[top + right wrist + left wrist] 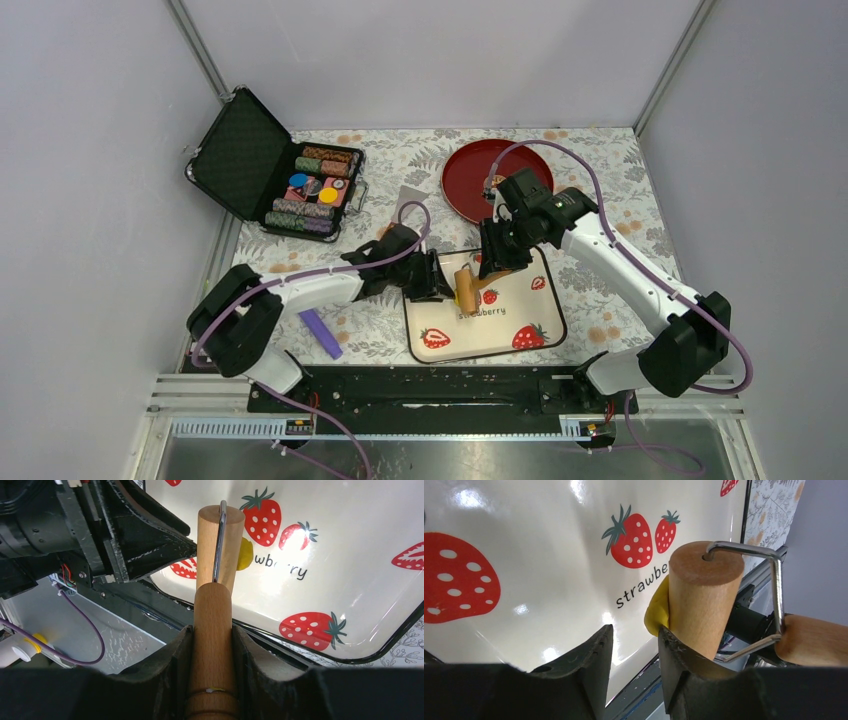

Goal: Roll out the dumpling wrappers from the dough

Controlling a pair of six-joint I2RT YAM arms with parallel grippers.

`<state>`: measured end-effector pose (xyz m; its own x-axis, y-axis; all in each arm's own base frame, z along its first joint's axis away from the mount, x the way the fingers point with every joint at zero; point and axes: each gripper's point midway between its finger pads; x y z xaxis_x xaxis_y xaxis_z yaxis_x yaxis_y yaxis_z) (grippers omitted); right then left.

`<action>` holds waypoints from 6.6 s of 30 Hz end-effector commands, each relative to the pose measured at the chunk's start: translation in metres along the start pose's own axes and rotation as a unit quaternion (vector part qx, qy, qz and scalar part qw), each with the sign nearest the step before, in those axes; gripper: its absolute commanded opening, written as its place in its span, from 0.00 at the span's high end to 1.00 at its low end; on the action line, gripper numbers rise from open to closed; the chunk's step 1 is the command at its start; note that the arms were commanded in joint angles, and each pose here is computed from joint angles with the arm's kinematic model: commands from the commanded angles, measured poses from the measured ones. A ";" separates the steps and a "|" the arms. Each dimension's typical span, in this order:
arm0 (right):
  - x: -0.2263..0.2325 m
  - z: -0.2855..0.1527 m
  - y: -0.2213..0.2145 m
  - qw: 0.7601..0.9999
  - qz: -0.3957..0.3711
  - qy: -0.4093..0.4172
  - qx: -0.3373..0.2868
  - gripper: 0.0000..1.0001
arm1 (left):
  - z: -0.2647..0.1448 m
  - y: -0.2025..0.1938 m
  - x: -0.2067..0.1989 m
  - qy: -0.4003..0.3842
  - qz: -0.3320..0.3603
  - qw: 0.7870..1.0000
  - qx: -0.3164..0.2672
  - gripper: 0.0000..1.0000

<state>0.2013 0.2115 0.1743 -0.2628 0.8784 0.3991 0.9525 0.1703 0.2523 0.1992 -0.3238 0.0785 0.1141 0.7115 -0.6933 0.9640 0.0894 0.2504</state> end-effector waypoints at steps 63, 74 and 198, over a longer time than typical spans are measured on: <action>0.019 -0.017 0.004 0.999 0.013 0.042 -0.013 1.00 | 0.003 0.017 -0.033 -0.053 0.007 0.998 -0.032 0.75; 0.020 -0.014 0.005 0.999 0.016 0.045 -0.012 1.00 | 0.015 0.007 -0.024 -0.054 -0.003 0.998 -0.019 0.76; -0.098 0.054 -0.065 0.950 -0.057 -0.231 0.201 1.00 | -0.019 -0.013 0.114 0.066 -0.099 0.993 -0.010 0.86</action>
<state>0.2006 0.2037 0.1163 -0.2939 0.9247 0.2418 0.9557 0.2810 0.0874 0.1912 -0.2354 0.0173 -0.1034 0.7370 -0.6680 0.9625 0.2435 0.1197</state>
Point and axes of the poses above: each gripper's point midway between its finger pads, its own z axis out along the fingers, its own x axis along the line the jaws close on, y = z × x, and after that the axes turned 1 degree about z, right-handed
